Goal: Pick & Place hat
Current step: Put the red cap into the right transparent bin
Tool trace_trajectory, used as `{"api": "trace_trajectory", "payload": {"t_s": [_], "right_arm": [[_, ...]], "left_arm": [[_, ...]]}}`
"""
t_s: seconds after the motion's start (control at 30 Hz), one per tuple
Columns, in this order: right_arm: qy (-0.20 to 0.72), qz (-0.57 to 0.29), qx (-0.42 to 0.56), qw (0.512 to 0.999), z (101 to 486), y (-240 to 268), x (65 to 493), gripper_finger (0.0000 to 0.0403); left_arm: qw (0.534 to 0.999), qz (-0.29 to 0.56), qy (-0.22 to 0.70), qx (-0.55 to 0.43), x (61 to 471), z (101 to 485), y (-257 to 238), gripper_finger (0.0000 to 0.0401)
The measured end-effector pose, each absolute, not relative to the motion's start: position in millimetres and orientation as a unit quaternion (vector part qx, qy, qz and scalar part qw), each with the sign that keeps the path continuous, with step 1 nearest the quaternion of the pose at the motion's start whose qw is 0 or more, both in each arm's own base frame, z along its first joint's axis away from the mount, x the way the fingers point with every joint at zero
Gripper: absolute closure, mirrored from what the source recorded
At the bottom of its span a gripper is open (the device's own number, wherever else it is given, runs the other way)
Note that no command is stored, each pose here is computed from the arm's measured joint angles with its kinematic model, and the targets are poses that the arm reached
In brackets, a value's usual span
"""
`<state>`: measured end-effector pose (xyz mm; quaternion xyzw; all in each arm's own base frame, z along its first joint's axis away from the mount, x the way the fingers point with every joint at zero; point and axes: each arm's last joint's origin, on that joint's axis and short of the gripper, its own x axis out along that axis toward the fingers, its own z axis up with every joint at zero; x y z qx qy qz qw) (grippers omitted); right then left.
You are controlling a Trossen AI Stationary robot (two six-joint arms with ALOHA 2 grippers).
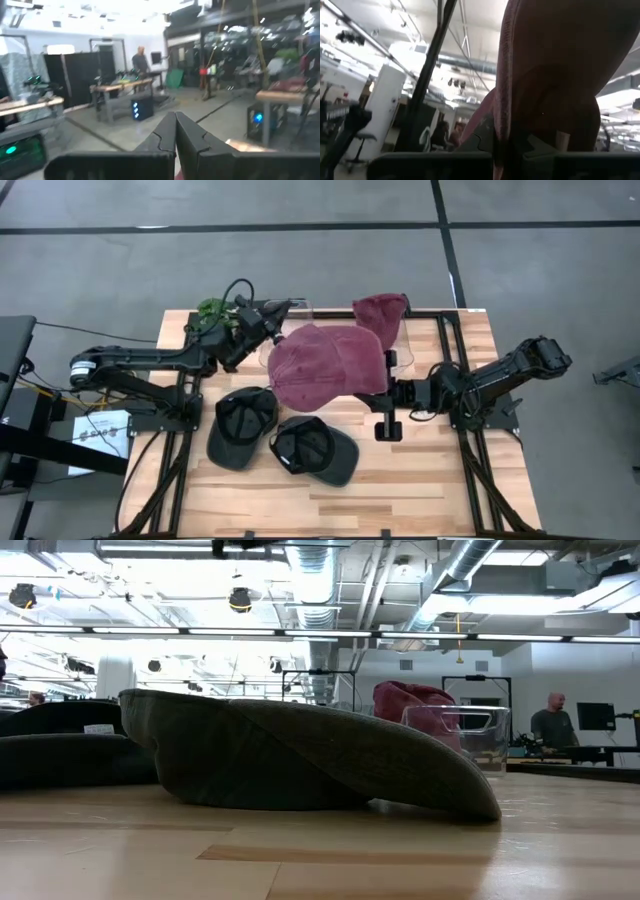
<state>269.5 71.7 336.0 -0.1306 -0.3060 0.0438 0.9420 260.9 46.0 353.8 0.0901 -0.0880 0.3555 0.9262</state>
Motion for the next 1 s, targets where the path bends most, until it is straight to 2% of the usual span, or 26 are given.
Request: {"api": "trace_trajectory", "payload": {"t_s": [0.27, 0.63, 0.8, 1.0], "right_arm": [[-0.261, 0.027, -0.141, 0.955, 327.7, 60.4, 278.0, 0.0403], [-0.209, 0.013, -0.177, 0.962, 318.9, 50.1, 284.6, 0.0403], [-0.208, 0.01, -0.221, 0.953, 318.3, 54.2, 284.1, 0.0403], [-0.197, 0.029, -0.274, 0.941, 314.7, 66.8, 282.9, 0.0403]], "left_arm": [[0.942, 0.3, -0.13, 0.073, 274.2, 391.7, 33.7, 0.0397], [0.965, 0.158, -0.207, -0.015, 274.4, 421.9, 26.0, 0.0397], [0.979, 0.096, -0.177, -0.045, 276.9, 416.3, 22.9, 0.0397], [0.993, 0.037, -0.1, -0.058, 281.0, 402.5, 19.4, 0.0397]]}}
